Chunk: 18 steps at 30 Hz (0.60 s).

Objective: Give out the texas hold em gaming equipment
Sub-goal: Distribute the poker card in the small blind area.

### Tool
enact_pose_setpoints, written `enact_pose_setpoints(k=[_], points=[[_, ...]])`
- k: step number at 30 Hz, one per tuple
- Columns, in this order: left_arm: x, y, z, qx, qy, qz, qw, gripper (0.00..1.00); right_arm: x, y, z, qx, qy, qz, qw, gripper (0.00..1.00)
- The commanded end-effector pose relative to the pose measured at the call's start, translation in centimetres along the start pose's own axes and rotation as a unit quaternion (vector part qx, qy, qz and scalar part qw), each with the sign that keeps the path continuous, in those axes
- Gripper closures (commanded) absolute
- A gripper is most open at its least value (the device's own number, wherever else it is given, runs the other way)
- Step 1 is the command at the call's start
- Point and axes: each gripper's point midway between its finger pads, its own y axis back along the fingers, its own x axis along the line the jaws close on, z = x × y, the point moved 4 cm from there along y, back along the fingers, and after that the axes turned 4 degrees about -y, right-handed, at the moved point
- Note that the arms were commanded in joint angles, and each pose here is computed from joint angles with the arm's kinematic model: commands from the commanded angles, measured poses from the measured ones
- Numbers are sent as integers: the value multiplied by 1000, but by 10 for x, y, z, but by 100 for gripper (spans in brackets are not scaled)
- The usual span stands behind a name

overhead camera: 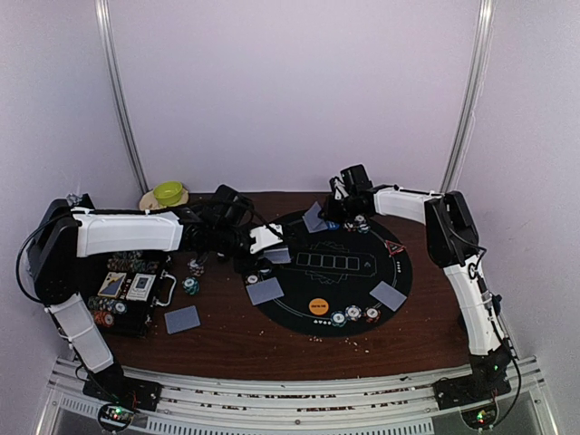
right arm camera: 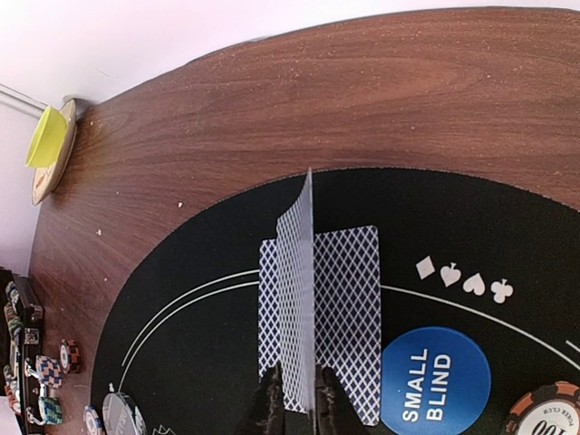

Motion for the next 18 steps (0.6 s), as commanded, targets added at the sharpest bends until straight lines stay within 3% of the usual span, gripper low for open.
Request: enact_pose_setpoints(k=[1, 8, 18], points=[[11, 5, 10, -21, 3, 11, 1000, 96, 3, 4, 0, -4, 10, -9, 1000, 85], [10, 5, 10, -22, 3, 9, 1000, 96, -1, 7, -7, 5, 11, -14, 1000, 85], [9, 5, 10, -24, 3, 7, 1000, 96, 4, 16, 3, -8, 28, -23, 999, 73]])
